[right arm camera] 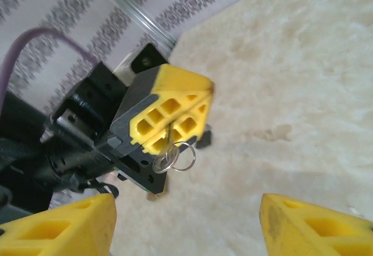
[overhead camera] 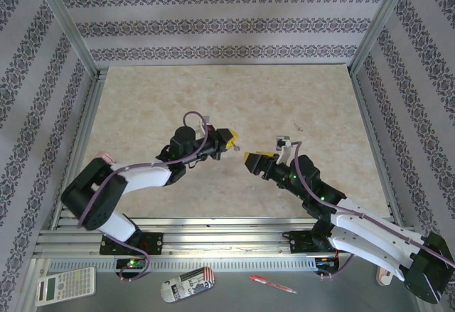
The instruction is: Unlock with the key
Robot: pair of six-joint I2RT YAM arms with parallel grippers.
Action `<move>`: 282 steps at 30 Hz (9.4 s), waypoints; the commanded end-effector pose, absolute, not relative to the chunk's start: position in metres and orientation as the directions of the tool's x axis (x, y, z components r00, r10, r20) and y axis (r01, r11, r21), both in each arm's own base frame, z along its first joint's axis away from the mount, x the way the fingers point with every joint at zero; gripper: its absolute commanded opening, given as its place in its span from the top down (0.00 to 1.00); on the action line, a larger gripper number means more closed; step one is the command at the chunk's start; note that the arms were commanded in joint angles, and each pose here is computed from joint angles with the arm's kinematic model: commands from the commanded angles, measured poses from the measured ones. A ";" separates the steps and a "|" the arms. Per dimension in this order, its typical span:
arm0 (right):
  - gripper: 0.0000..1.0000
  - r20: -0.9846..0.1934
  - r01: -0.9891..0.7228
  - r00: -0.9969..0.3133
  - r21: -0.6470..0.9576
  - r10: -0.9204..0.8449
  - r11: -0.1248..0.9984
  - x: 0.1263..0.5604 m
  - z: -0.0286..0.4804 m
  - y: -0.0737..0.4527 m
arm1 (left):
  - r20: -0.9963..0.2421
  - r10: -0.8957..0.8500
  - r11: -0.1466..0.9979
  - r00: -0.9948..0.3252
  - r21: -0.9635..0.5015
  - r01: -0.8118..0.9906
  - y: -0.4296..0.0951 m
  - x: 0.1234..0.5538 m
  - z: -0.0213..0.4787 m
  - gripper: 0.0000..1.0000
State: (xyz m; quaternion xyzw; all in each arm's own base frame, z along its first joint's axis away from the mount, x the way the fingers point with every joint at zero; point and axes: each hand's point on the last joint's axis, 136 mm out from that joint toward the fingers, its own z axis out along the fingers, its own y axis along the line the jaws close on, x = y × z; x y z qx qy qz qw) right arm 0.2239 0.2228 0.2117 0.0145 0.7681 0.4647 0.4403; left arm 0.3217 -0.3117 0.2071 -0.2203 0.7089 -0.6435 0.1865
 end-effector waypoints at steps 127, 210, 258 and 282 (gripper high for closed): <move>1.00 -0.580 -0.378 -0.793 0.709 0.187 0.596 0.235 0.165 0.259 | -0.062 -0.329 0.944 -0.942 0.004 -0.330 -0.055 0.244 0.043 0.20; 1.00 -0.567 -0.342 -0.799 0.701 0.199 0.626 0.235 0.145 0.247 | -0.005 -0.315 0.948 -0.949 0.052 -0.315 -0.042 0.248 0.007 0.54; 1.00 -0.790 -0.605 -0.571 0.590 0.225 0.535 0.249 0.261 0.305 | -0.220 -0.570 0.183 -0.791 -0.973 0.139 -0.243 0.333 0.308 1.00; 1.00 -0.782 -0.478 -0.608 0.499 0.137 0.723 0.245 0.228 0.259 | -0.154 -0.176 0.803 -0.972 -0.593 -0.051 -0.215 0.256 0.099 1.00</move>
